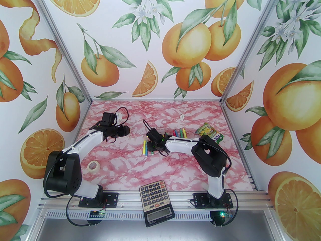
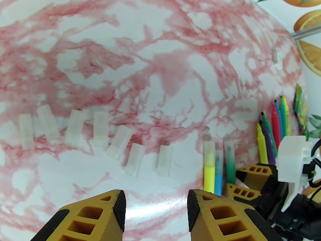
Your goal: Open the pen caps
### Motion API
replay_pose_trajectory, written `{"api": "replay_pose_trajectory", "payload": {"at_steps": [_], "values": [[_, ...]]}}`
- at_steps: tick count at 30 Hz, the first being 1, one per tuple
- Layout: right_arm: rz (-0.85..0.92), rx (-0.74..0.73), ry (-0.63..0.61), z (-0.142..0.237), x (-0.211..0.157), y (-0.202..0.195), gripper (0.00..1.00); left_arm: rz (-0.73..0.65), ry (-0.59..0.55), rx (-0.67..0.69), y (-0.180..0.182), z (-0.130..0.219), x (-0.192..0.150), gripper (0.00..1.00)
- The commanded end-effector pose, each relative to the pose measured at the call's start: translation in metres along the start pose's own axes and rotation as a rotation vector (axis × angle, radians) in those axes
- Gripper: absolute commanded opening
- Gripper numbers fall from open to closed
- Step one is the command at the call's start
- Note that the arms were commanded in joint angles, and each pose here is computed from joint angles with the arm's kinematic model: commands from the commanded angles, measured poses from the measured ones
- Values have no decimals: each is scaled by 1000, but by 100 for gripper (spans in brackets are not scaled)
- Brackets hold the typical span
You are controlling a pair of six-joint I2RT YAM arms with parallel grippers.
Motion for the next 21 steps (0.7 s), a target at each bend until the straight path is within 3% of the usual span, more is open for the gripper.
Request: {"api": "replay_pose_trajectory", "payload": {"at_steps": [1,12,21], "values": [[9,-87,2,2,0,-5,36,-11,-50,-24,-3,9,5,46],[31,-139,37,-4,-2,-8,35,-6,-57,-28,-4,11,6,46],[42,-142,66,-8,-5,-8,28,10,-79,-65,-5,7,4,47]]}}
Point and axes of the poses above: each hand's point on the last joint's axis, 136 mm out from that joint toward the fingers, its own z axis back along the fingers, its own y axis along the line the jaws close on, x = y × z, the point moved 9 cm from there along z, back along the fingers, and after that the axes turned 10 degrees about -z, right-handed, at the moved point
